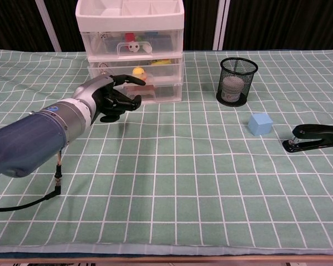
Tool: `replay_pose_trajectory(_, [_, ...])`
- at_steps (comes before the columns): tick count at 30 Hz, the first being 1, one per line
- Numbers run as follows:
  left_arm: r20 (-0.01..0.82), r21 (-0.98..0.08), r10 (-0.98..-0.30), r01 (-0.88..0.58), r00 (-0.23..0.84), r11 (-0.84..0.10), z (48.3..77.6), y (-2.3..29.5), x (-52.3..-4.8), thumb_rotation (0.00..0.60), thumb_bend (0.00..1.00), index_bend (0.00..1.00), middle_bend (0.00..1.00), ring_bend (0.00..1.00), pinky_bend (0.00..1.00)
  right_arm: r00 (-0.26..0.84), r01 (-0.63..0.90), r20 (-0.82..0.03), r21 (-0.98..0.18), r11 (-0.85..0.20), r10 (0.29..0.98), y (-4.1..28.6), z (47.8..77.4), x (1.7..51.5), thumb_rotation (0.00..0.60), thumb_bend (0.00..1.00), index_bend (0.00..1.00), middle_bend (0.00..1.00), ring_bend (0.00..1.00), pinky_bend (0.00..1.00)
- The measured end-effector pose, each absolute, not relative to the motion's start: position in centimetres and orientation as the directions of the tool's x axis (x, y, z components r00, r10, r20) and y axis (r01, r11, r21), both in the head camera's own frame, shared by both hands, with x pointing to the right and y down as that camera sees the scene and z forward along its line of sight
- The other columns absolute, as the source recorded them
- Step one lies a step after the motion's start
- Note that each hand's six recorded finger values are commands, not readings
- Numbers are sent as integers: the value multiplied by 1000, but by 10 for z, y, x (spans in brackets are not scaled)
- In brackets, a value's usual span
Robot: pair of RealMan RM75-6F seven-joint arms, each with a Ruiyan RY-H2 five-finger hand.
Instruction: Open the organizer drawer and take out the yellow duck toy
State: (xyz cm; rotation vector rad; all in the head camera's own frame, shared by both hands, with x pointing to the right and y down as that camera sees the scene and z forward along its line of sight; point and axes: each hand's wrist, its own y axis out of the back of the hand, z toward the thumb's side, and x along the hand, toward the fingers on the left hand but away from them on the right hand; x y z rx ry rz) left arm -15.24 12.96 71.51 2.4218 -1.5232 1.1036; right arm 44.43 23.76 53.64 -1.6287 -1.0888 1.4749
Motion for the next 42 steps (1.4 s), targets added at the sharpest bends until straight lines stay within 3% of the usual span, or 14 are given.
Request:
replay_pose_trajectory(9, [492,-559,-821,-619,288,-552,693,109,-140,600,536,205,1000,1000,1000,9,142,-427,-894,-424,904,237,537,444,600,48,0,0,0,226])
replay_pose_trajectory(16, [498,-681,-830,-480,251,-553,691,93,-139,600,536,229,1000,1000,1000,8,146,-430,-893,-427,903,237,537,444,600,47,0,0,0,226])
replay_pose_trajectory(31, [558,-721,-818,-406,139,-561,695,80,-155,600,536,264,1000,1000,1000,4,151,-434,-890,-430,901,237,538,444,600,47,0,0,0,226])
replay_pose_trajectory(42, [579,-710,-805,-406,129,-576,697,83,-158,600,536,413,1000,1000,1000,3,152,-435,-890,-430,900,237,538,444,600,48,0,0,0,226])
